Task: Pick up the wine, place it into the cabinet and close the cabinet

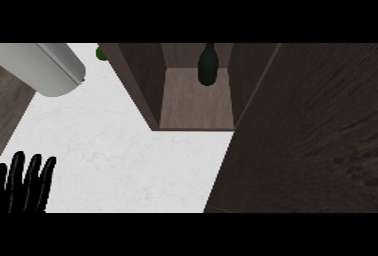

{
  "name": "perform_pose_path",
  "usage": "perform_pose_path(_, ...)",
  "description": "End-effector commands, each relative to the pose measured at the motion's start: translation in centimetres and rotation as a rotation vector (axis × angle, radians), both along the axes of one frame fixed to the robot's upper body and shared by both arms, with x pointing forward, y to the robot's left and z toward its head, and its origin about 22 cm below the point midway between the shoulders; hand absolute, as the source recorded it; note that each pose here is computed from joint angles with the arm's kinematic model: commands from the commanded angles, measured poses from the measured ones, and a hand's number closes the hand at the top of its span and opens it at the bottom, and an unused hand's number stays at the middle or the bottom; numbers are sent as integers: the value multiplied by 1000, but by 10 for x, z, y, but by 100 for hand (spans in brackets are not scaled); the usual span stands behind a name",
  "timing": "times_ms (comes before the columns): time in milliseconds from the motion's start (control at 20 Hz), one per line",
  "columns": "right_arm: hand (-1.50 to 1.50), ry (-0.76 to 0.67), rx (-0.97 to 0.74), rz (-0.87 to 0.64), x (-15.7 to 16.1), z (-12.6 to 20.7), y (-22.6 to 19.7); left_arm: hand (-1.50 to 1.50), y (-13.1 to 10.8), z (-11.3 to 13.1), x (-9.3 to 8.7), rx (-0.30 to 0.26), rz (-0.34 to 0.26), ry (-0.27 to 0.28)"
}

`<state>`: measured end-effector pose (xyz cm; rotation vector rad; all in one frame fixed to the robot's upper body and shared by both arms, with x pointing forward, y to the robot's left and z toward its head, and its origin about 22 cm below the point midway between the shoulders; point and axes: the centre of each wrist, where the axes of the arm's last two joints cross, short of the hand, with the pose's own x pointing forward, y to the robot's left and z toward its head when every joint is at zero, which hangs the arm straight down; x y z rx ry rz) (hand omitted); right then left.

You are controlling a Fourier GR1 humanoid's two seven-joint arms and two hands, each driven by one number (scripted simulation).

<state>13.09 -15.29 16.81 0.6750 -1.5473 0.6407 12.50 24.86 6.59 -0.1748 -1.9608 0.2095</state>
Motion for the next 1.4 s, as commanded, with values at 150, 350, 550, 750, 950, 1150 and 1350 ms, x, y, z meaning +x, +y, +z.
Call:
perform_pose_path(150,150,-71,70,79,-43,31,16,-150,32,-1,3,-1,20,1)
perform_pose_path(350,150,-59,71,84,-48,25,36,-150,59,8,-2,37,14,-4)
perform_pose_path(550,150,-37,82,61,-50,26,48,-150,68,13,7,33,-6,6)
perform_pose_path(750,150,-89,90,30,-49,21,66,-150,80,31,9,22,-10,-7)
perform_pose_path(950,150,-145,63,-1,-38,23,80,-150,82,16,14,-2,-23,33)
perform_pose_path(1150,150,-169,66,-61,-30,28,88,-150,72,37,18,-19,-45,18)
perform_pose_path(1350,150,-196,42,-53,-14,45,93,-150,63,28,20,-43,-65,16)
